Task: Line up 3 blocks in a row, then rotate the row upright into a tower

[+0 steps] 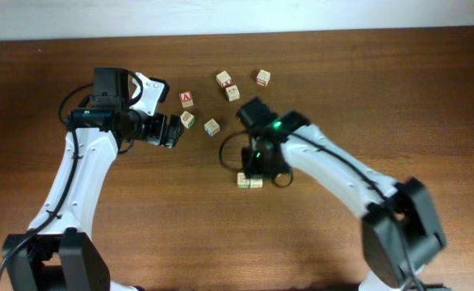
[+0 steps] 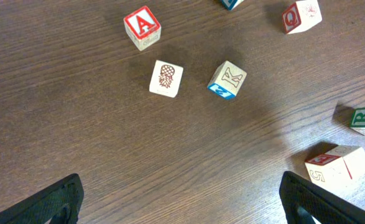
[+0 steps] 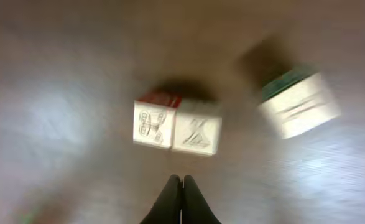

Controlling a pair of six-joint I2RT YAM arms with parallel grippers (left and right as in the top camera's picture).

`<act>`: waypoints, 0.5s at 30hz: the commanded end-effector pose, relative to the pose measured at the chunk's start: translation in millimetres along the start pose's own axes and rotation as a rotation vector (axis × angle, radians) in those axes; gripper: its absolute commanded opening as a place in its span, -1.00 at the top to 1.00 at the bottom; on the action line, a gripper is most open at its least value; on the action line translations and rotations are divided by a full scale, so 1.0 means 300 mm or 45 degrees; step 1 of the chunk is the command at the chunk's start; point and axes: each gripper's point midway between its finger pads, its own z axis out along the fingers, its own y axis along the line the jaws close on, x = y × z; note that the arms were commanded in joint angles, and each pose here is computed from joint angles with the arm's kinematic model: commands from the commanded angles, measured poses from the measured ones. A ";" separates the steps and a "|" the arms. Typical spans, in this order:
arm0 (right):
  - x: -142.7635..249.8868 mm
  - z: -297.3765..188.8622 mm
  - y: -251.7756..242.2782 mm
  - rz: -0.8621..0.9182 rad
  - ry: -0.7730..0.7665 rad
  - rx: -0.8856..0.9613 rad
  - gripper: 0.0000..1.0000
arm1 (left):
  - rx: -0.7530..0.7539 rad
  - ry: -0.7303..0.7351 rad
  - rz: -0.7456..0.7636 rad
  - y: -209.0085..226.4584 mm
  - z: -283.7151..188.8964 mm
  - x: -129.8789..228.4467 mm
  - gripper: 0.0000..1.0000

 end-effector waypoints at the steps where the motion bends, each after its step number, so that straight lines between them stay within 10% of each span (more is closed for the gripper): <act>1: -0.139 -0.086 -0.186 0.115 -0.192 0.152 0.92 | 0.010 -0.019 0.017 0.003 -0.006 -0.018 -0.98; 15: -0.146 0.186 -0.260 0.196 0.030 0.018 0.92 | 0.010 -0.019 0.017 0.003 -0.006 -0.018 -0.98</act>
